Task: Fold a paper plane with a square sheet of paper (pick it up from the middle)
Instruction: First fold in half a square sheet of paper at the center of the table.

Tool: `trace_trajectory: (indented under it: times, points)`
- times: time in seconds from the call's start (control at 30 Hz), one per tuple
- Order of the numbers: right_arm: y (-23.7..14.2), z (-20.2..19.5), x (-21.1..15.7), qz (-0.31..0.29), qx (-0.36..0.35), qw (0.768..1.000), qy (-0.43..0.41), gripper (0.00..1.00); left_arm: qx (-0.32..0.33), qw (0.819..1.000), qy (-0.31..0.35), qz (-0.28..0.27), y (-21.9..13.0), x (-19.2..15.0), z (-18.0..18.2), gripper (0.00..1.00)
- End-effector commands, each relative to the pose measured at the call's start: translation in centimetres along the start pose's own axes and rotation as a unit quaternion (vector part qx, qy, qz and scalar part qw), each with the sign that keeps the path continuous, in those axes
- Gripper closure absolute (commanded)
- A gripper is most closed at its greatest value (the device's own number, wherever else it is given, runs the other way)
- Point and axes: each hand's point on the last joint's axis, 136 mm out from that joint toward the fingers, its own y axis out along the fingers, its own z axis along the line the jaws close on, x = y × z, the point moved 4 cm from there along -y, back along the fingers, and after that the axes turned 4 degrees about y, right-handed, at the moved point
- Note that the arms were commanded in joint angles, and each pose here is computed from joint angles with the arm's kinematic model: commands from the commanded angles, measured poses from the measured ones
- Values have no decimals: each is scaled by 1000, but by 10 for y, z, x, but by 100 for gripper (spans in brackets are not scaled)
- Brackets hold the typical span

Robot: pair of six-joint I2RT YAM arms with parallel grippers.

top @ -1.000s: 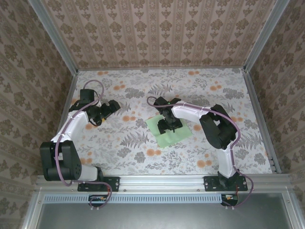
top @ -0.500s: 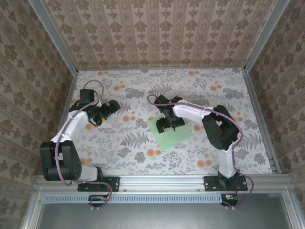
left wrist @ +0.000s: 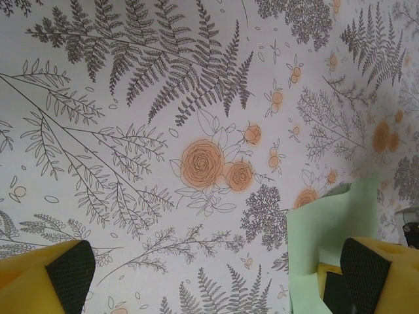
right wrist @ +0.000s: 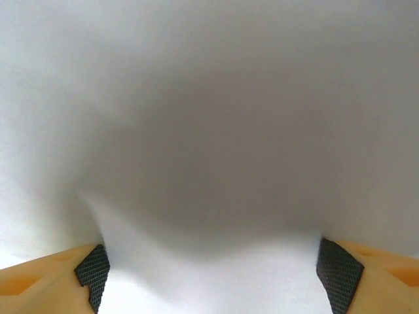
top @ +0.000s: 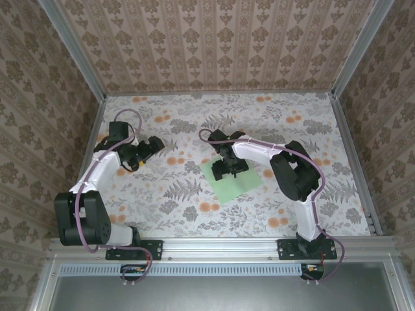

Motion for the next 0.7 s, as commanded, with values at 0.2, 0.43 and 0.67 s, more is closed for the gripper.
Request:
trace_trajectory:
  times: [0.2, 0.43, 0.67]
  points:
    - [7, -8, -14, 19, -7, 999, 33, 27, -16, 999, -6, 33, 9, -18, 0, 0]
    - [-21, 11, -8, -18, 81, 994, 74, 51, -47, 998, -14, 45, 17, -30, -7, 0]
    - [-73, 50, 6, -62, 277, 956, 79, 65, -88, 995, 7, 45, 24, -42, -24, 1]
